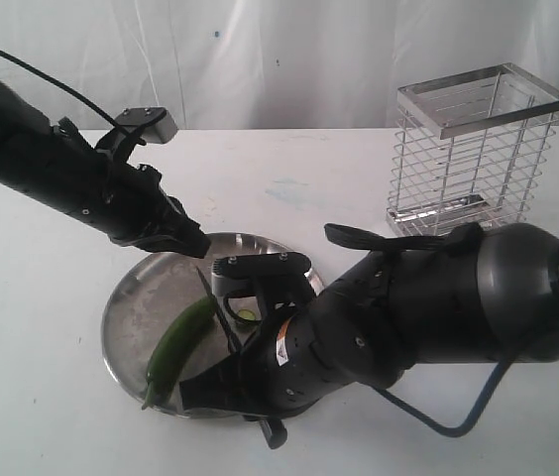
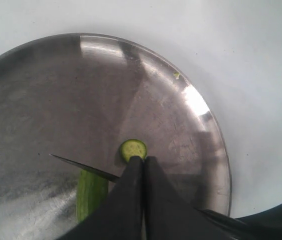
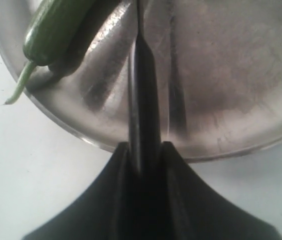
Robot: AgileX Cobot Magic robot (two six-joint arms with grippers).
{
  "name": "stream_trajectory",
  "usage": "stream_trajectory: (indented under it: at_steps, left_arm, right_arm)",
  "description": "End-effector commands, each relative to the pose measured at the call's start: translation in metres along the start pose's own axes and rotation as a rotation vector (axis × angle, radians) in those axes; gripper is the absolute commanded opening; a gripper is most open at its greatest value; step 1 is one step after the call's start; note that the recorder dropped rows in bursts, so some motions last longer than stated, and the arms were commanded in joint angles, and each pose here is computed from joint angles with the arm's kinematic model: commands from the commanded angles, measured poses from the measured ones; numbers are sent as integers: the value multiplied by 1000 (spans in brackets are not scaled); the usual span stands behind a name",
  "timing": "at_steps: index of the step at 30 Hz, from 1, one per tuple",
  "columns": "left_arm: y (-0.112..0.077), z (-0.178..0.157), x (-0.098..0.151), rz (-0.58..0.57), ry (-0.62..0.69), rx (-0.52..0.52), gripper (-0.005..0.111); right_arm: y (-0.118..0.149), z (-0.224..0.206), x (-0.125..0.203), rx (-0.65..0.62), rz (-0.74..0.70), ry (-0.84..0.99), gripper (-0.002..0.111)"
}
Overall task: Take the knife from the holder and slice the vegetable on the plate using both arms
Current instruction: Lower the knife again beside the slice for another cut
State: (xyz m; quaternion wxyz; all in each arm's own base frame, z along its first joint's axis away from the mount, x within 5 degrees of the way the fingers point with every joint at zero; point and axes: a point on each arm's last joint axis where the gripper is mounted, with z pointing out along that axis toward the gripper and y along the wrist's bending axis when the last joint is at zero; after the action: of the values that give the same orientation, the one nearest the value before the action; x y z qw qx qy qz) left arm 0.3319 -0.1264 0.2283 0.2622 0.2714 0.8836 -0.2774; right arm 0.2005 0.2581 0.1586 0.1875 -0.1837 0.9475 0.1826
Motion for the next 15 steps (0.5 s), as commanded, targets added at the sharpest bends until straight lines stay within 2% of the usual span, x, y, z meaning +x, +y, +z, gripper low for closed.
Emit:
stream_trajectory:
  at_steps: [1,15]
  left_arm:
    - [-3,-3,1,-10,-5,13,0]
    - [-3,-3,1,-10,-5,13,0]
  right_arm:
    - [4,0,-1,-16,-16,-22,0]
    - [3,14,1,-13,-3,-18,0]
